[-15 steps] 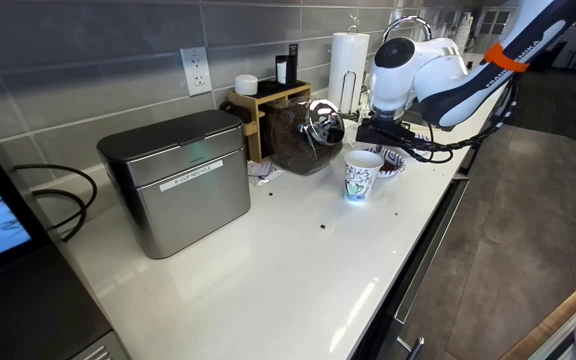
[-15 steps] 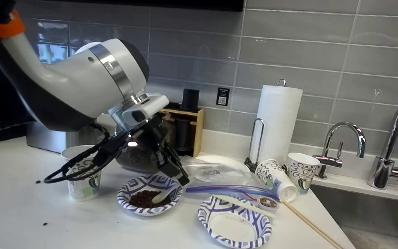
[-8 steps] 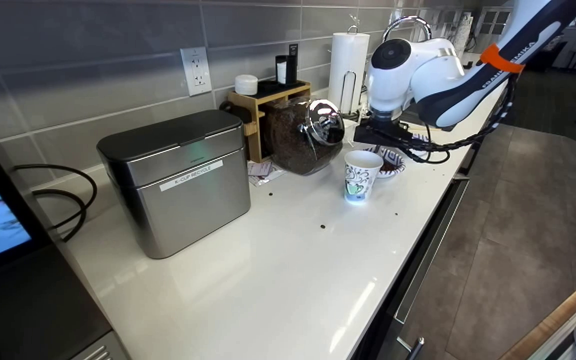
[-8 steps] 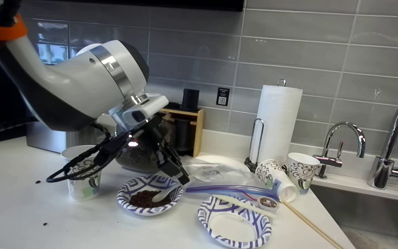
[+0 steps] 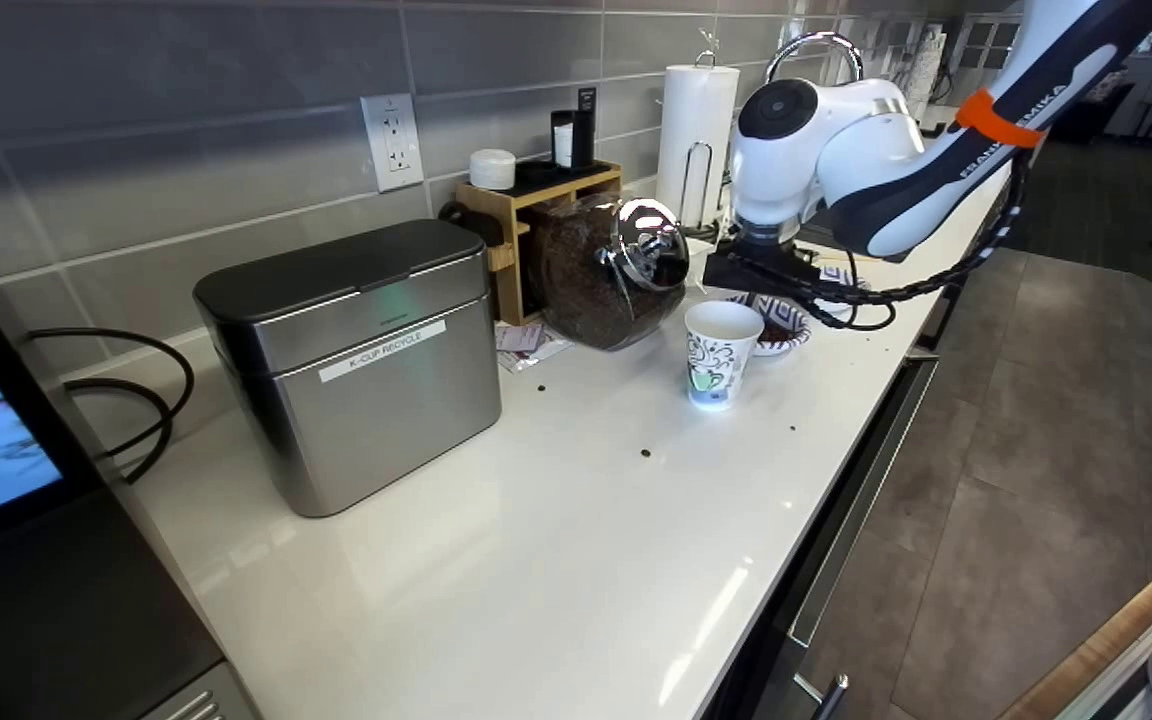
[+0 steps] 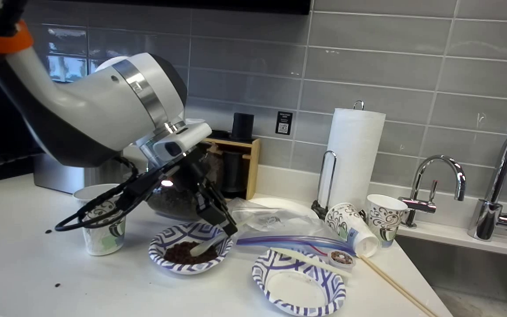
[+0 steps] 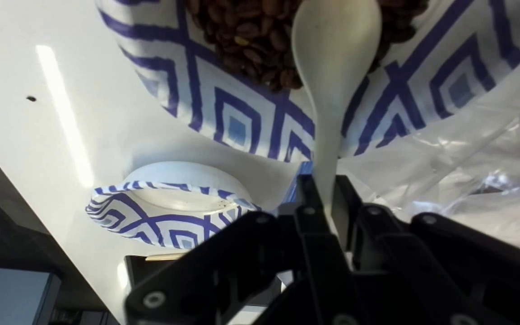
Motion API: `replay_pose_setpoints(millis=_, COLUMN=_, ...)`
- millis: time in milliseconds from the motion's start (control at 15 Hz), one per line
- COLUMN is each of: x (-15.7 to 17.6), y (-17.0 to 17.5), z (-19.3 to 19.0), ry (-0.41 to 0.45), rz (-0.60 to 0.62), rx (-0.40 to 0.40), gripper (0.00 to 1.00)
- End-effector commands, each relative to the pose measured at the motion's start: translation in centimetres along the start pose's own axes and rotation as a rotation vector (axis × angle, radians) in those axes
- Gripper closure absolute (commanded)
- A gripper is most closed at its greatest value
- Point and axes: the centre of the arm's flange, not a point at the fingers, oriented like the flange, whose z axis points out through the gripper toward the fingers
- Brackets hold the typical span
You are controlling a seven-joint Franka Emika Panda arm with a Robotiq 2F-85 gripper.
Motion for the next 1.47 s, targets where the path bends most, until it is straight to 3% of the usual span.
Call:
replay_pose_setpoints(millis=0, x=-1.2, y=-0.3, z=1.0, ry=-0.043, rz=0.039, rx=-0.028, gripper=0.97)
replay_pose_setpoints(millis=800, x=0.0, y=0.9, z=3.0, ry=-0.193, rz=0.207, rx=-0.088, gripper=0.97)
replay_pose_setpoints(millis=1400, x=0.8, y=1.0, z=2.9, ry=-0.259, rz=0.262, rx=-0.059, gripper=0.97)
